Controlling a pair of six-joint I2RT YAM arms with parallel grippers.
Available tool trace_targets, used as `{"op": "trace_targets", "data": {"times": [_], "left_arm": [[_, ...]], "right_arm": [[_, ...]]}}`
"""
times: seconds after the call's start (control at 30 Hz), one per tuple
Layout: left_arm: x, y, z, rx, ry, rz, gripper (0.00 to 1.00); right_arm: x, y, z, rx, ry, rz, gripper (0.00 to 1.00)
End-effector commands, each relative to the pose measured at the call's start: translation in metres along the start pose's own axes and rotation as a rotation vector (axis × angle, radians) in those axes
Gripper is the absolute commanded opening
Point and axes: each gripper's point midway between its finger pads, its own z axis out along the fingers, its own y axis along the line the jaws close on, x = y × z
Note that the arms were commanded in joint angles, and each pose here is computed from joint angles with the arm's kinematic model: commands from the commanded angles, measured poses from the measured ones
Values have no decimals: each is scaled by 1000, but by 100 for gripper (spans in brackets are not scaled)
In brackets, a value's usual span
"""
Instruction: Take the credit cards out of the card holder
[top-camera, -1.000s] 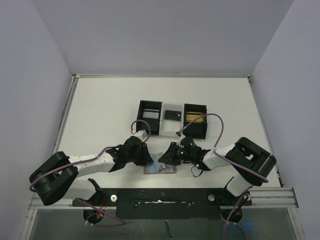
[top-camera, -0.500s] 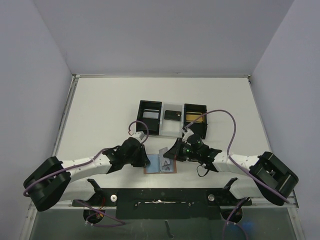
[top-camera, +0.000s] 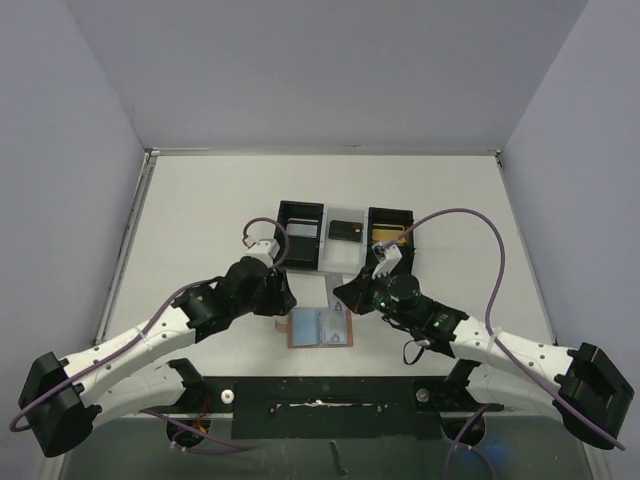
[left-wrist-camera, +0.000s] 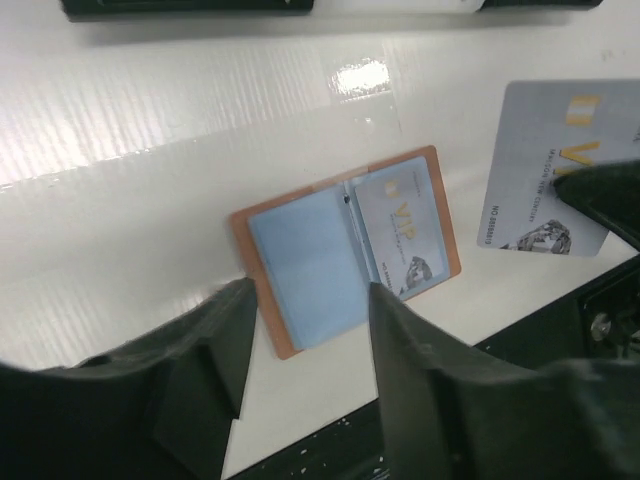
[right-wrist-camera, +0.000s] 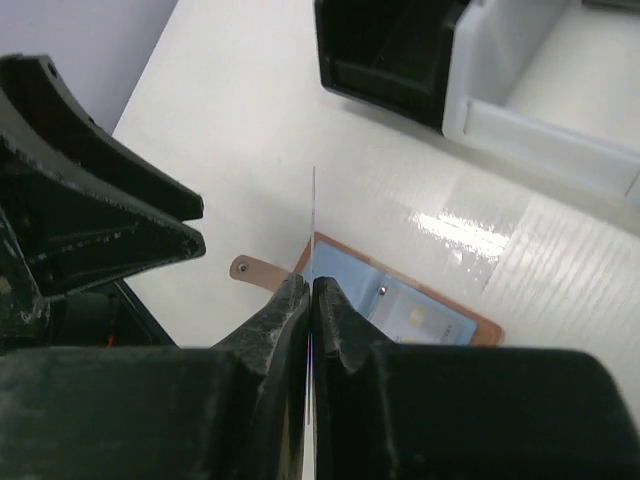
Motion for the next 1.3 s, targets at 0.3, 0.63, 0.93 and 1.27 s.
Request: {"op": "trace_targets", "data": {"times": [0.3, 0.63, 0.93, 1.27], "left_arm": [[-91, 59, -56, -180, -222, -11, 87], [-114, 110, -62, -280, -308, -135, 89], [-119, 113, -74, -293, -373, -150, 89], [-121, 112, -77, -276, -387, -145, 89]], "right_arm": [[-83, 50, -4, 81, -340, -847, 0], [-125, 44, 52, 113, -184, -945, 0], [-136, 37, 111, 83, -28, -1093, 0], [-144, 17, 173, 123, 125, -1260, 0]]}}
